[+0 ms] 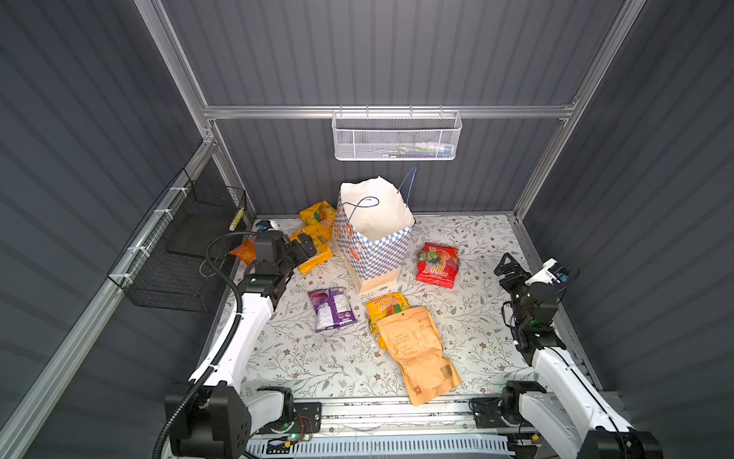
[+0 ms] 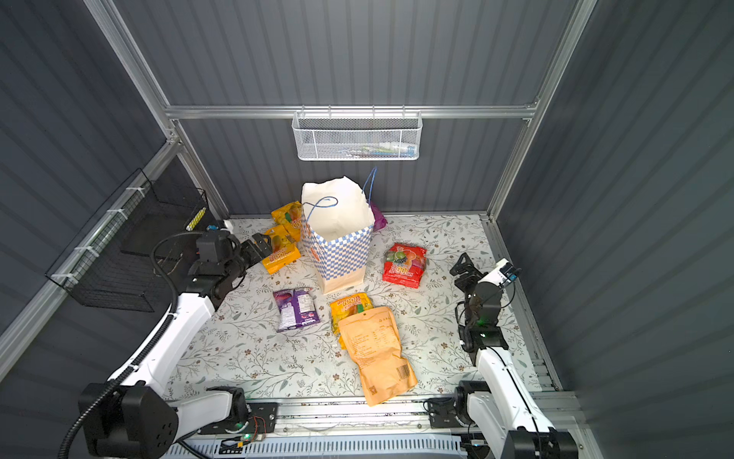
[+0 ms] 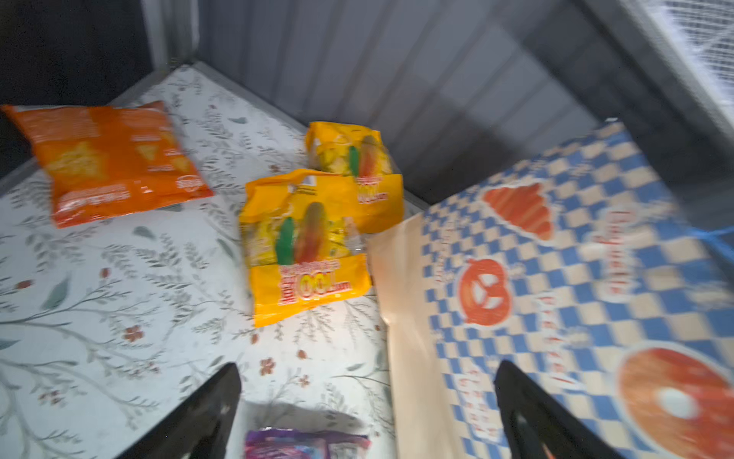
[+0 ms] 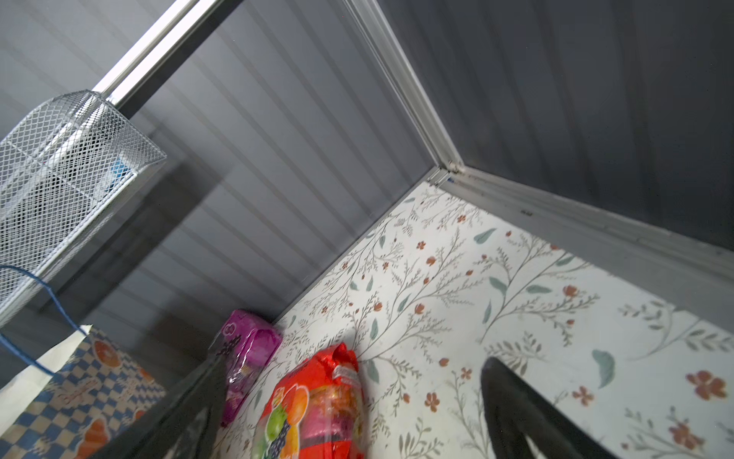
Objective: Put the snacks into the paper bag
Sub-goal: 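Reach the left gripper to the paper bag's rim and grasp it, then grasp the red candy bag with the right gripper while left holds the paper bag, then lift the red candy bag and drop it into the paper bag with the right gripper, then move the right gripper to the tan kraft pouch and grasp its top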
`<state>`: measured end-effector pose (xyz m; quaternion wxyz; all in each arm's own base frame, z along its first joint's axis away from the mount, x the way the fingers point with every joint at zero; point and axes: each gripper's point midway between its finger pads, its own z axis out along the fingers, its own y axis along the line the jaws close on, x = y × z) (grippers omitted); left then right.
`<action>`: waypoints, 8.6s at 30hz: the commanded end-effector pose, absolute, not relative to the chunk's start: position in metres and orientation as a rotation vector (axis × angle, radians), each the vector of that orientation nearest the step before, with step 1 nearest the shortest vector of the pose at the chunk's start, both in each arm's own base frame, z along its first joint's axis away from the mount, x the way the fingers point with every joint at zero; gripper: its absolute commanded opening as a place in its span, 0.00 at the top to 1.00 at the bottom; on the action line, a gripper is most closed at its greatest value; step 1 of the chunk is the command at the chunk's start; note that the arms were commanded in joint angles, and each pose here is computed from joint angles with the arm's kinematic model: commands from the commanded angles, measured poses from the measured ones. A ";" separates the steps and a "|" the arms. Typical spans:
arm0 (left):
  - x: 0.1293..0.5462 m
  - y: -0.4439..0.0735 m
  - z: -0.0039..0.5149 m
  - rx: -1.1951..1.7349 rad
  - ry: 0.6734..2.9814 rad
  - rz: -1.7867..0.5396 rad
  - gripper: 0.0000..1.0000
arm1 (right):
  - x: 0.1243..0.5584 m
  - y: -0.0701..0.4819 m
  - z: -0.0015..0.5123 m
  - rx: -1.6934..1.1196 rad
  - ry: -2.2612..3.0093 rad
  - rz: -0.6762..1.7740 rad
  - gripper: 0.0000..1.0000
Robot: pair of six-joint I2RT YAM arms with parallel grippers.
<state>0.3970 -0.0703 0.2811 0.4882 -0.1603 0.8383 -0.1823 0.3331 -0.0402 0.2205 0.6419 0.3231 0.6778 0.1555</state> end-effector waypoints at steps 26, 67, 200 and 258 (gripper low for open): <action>0.405 -0.213 0.354 -0.064 2.091 0.254 0.00 | 0.349 -0.020 0.201 0.753 1.776 0.370 0.01; 0.452 -0.189 0.346 -0.086 2.283 -0.222 1.00 | 0.403 0.030 0.118 0.674 2.195 0.511 0.01; 0.444 -0.206 0.312 0.042 2.239 -0.467 1.00 | 0.425 0.387 0.330 -0.616 2.009 0.750 1.00; 0.442 -0.177 0.297 -0.119 2.295 -0.332 1.00 | 0.176 0.184 0.117 -0.193 2.462 0.709 0.01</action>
